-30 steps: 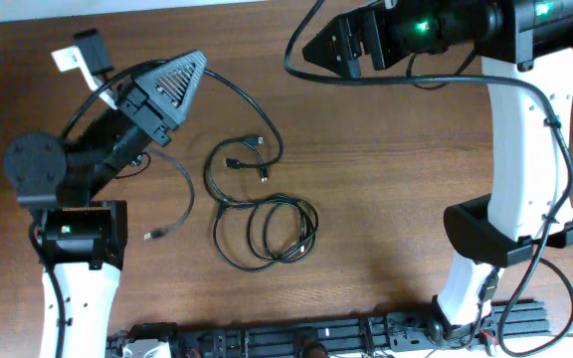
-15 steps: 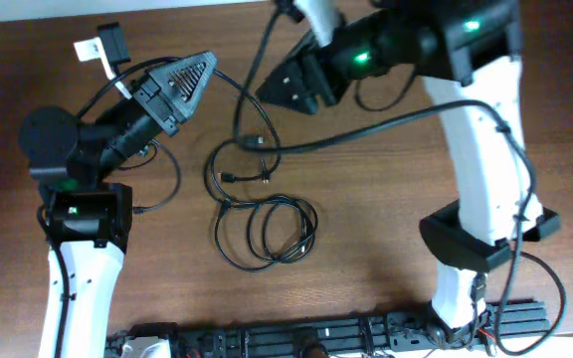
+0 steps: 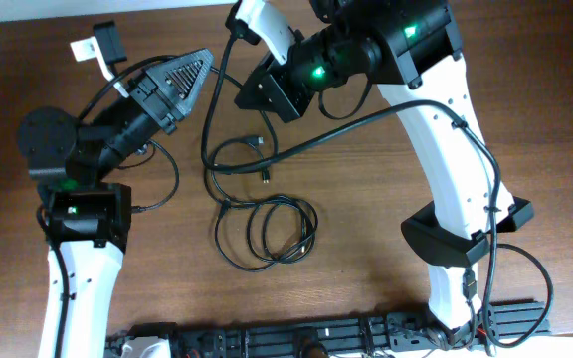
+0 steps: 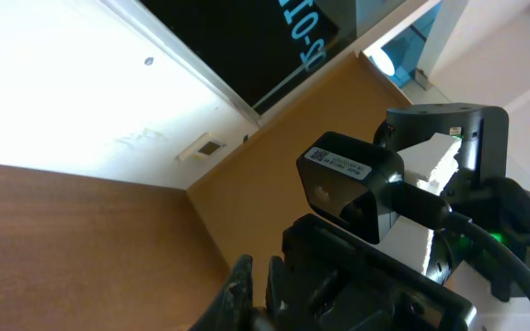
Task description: Untangle cables
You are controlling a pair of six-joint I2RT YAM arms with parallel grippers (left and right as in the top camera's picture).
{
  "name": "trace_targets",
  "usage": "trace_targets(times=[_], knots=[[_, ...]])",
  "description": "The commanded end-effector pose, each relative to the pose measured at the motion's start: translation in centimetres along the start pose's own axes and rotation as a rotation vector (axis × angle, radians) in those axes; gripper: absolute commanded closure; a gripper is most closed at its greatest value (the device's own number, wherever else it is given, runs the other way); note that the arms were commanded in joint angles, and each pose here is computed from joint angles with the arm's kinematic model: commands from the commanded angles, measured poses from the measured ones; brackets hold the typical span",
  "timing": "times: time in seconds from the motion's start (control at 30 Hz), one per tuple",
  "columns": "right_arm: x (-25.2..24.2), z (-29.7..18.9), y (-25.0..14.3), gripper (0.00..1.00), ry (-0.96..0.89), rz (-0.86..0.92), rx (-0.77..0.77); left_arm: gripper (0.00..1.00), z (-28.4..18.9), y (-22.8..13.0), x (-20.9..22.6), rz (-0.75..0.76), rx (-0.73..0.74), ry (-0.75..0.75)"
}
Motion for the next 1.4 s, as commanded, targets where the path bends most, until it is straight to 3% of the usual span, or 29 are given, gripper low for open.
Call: trace_targets(times=[0.0,0.03,0.13,0.2,0.47,0.9,1.13,1.37], knots=[[-0.9,0.0,0.7,0.96,-0.029,-0.016,-0.033,0.92,-0.2,-0.2,-0.6,0.010,0.015,-0.017],[-1.2,-0.2,1.2,0.96,-0.040,-0.016,-0.055,0.87,-0.2,-0.3,-0.7,0.010,0.027,-0.021],[-2.5,-0.8,2.6,0.96,-0.077,0.031,-0.131,0.59,-0.2,-1.0,-0.8,0.004,0.074,-0.031],[-3.6,-1.7,3.4,0.96,-0.107,0.071,-0.188,0.57,-0.2,-1.4,-0.8,0.002,0.106,-0.039],[-9.5,-6.7,4.1,0.96,-0.266,0.231,-0.345,0.55,-0.6,-3.2,-1.4,0.013,0.244,-0.085],[-18.1,-18.0,-2.1,0.96,-0.525,0.538,-0.476,0.55,-0.9,-4.3,-1.7,0.013,0.333,-0.115],[-21.4,-25.8,-7.8,0.96,-0.698,0.667,-0.546,0.57,-1.2,-5.0,-2.0,0.020,0.391,-0.137],[-22.3,-34.4,-16.3,0.96,-0.881,0.867,-0.600,0.57,-1.4,-5.2,-2.0,0.021,0.409,-0.144]])
Point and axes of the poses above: each gripper's point midway between its finger pads, its own z axis out along the fingers, its own x axis along the line the jaws close on, y = z × x, the point moved 4 cm from there along -z, back along the fingers, and after that the axes turned 12 degrees about -z, right-handed, at the moved point
